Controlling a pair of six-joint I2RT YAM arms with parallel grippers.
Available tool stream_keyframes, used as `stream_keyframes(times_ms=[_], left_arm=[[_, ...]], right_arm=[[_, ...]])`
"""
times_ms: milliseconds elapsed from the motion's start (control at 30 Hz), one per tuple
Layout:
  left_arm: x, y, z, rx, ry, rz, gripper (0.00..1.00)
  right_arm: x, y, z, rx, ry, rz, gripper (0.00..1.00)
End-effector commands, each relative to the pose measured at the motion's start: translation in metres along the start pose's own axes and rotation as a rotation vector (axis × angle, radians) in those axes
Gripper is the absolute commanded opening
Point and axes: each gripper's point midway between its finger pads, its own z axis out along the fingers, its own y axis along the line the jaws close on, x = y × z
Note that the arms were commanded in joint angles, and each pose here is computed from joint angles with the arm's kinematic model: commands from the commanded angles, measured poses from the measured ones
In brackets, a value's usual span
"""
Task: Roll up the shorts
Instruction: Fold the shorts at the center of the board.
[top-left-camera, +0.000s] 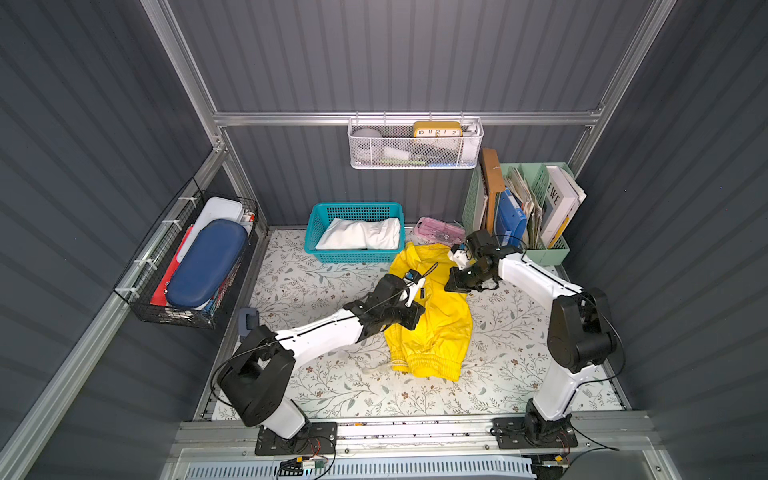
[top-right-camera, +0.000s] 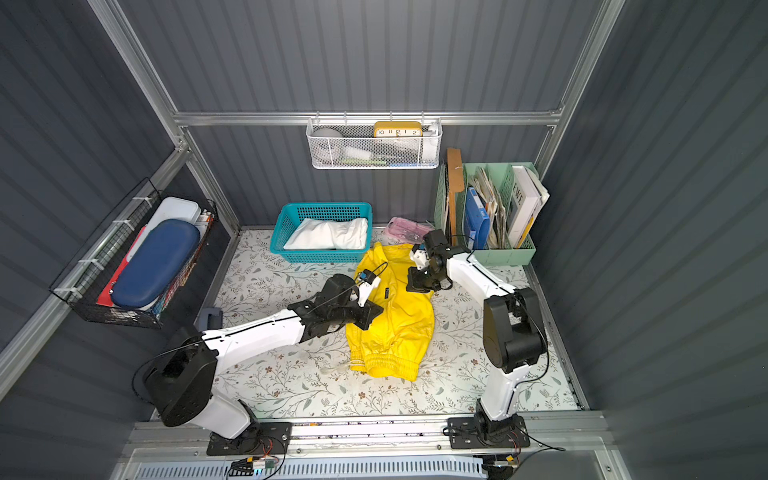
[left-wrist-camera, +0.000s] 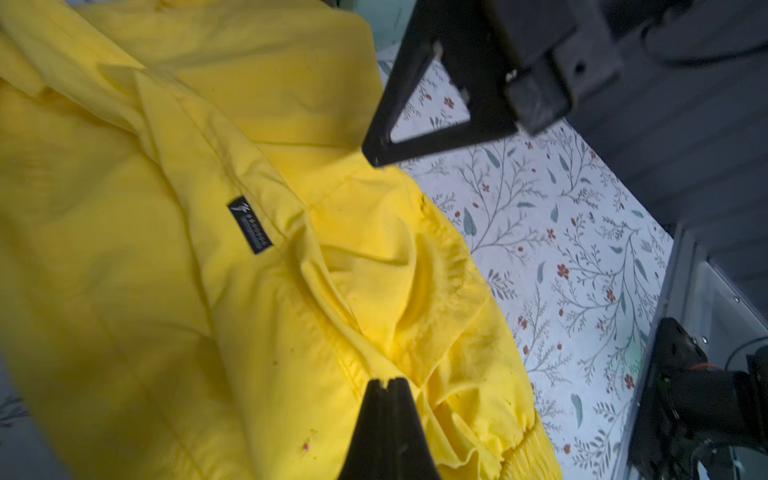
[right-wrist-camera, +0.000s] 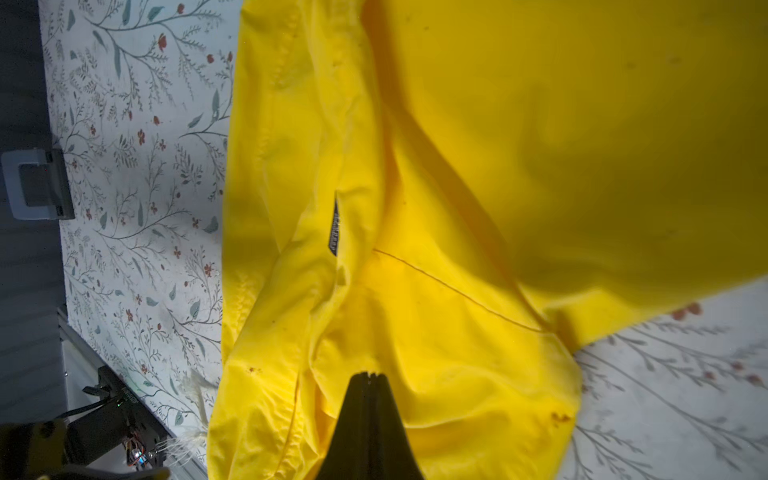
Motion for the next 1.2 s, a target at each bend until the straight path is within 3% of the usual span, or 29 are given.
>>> stream_keyframes(times_ms=[0, 267, 400, 667, 1167], left_arm=[[0.026, 0.035, -0.003, -0.129, 0.046, -0.07, 0.0], [0.08, 0.092, 0.002, -0.266, 0.153, -0.24, 0.0], [0.104, 0.111, 0.008, -0.273, 0.207, -0.305, 0.0], [0.131, 0.115, 0.02, -0.243, 0.269, -0.347, 0.0], [0.14, 0.107, 0.028, -0.176, 0.282, -0.364, 0.0]], right_arm=[[0.005, -0.005, 0.024, -0.006, 0.053, 0.075, 0.0], [-0.005, 0.005, 0.046, -0.017, 0.062, 0.079, 0.0], [-0.011, 0.016, 0.055, -0.044, 0.069, 0.063, 0.0], [-0.014, 0.029, 0.084, -0.068, 0.129, 0.07, 0.0], [-0.008, 0.058, 0.129, -0.126, 0.196, 0.054, 0.0]])
